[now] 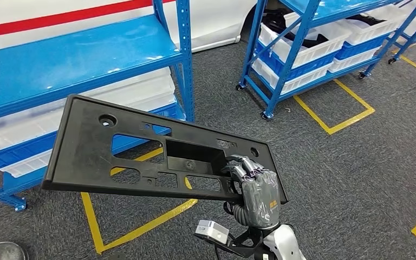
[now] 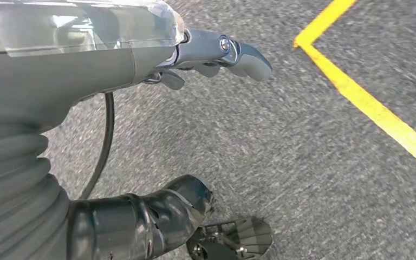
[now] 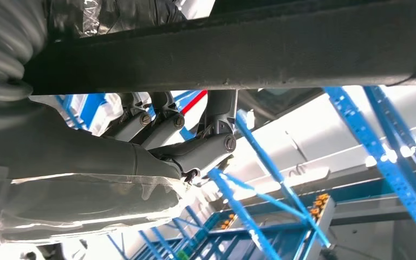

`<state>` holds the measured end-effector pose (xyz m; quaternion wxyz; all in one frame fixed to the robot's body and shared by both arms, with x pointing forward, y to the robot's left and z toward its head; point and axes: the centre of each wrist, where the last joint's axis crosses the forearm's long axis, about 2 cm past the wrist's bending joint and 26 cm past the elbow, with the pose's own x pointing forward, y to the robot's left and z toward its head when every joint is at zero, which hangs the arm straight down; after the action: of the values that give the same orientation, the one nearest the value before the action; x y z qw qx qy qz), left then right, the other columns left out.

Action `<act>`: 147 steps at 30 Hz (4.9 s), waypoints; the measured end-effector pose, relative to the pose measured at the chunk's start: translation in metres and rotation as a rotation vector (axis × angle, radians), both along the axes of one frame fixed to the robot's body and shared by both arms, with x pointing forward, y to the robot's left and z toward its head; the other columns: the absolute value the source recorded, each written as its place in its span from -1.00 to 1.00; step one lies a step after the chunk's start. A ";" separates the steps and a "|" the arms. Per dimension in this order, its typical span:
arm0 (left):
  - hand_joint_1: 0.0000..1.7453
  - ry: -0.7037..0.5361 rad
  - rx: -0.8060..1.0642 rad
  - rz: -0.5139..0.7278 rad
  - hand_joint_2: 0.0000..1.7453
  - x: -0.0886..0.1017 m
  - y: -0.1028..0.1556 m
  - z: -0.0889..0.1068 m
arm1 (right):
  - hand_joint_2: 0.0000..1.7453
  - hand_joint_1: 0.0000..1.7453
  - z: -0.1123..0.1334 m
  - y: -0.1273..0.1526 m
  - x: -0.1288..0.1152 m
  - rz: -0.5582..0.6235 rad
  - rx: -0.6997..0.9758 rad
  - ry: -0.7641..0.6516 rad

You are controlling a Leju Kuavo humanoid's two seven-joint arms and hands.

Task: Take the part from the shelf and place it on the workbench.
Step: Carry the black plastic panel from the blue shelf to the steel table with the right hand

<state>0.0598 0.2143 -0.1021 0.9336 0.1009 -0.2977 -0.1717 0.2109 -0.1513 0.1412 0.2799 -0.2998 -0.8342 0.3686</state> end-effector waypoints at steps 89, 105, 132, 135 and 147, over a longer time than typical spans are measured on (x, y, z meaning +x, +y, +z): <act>-1.00 0.013 0.001 0.025 1.00 -0.007 -0.003 0.000 | 1.00 1.00 -0.012 -0.021 -0.039 -0.132 0.175 0.054; -1.00 0.013 0.000 0.027 1.00 -0.007 -0.005 0.000 | 1.00 1.00 -0.008 -0.023 -0.044 -0.133 0.198 0.039; -1.00 0.007 -0.003 0.034 1.00 -0.004 -0.006 0.000 | 1.00 1.00 -0.011 -0.022 -0.047 -0.127 0.197 0.043; -1.00 0.009 -0.002 0.035 1.00 -0.005 -0.006 0.000 | 1.00 1.00 -0.010 -0.022 -0.045 -0.128 0.201 0.042; -1.00 0.003 -0.009 0.034 1.00 -0.004 -0.004 0.000 | 1.00 1.00 -0.012 -0.022 -0.046 -0.135 0.203 0.053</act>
<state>0.0554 0.2098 -0.1020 0.9373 0.1016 -0.2951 -0.1548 0.1651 -0.1732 0.1291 0.3548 -0.3155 -0.8375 0.2707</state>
